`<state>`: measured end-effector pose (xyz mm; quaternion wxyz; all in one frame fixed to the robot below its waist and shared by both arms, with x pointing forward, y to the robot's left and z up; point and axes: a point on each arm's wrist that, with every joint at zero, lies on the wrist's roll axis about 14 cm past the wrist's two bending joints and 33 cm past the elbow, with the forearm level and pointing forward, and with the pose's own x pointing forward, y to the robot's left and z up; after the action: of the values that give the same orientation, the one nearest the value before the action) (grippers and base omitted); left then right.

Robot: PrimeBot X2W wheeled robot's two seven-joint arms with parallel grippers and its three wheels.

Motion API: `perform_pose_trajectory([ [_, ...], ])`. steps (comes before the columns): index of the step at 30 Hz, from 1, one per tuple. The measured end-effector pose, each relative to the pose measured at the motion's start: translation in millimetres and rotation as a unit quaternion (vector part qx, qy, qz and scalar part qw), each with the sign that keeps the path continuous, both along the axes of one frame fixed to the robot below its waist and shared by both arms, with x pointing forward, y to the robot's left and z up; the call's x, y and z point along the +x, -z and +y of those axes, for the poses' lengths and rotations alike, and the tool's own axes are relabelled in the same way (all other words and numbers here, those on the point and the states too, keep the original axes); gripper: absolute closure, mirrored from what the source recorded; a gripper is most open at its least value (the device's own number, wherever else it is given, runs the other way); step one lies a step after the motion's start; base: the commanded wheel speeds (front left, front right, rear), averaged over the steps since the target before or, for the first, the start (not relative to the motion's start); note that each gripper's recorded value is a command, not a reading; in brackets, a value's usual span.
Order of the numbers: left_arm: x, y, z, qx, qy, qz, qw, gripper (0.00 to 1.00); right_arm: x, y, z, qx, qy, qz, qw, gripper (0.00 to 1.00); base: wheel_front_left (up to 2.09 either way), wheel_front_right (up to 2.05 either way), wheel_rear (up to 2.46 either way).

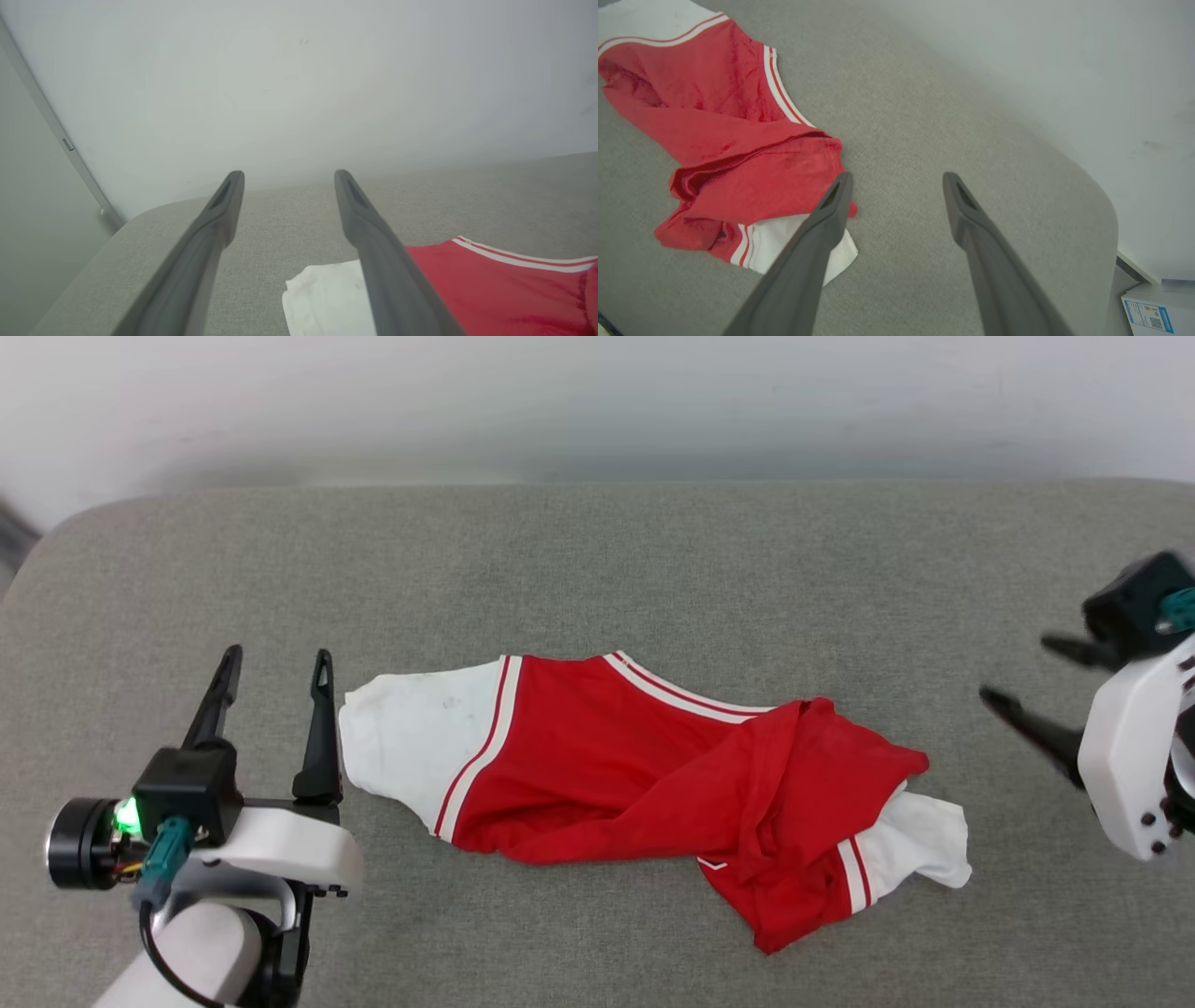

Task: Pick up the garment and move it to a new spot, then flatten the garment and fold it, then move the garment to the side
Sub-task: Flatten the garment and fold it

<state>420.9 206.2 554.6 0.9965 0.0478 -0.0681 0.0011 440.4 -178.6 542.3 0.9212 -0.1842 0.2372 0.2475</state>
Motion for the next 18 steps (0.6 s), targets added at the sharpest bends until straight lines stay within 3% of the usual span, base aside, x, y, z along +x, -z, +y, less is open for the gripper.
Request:
perform_pose_trajectory([
  [4, -5, 4, 2, -0.010, -0.017, -0.009, 1.000, 0.00, -19, 40, -4, -0.041, -0.008, 0.130, 0.991, 0.00, 0.00, 0.00, 0.00],
  [7, -7, 8, 2, -0.019, -0.027, -0.012, 0.999, 0.00, -26, 65, -4, -0.074, -0.019, 0.189, 0.979, 0.00, 0.00, 0.00, 0.00],
  [18, 0, 33, 9, -0.030, -0.053, 0.001, 0.998, 0.00, -31, 159, 14, -0.094, -0.041, 0.314, 0.944, 0.00, 0.00, 0.00, 0.00],
])
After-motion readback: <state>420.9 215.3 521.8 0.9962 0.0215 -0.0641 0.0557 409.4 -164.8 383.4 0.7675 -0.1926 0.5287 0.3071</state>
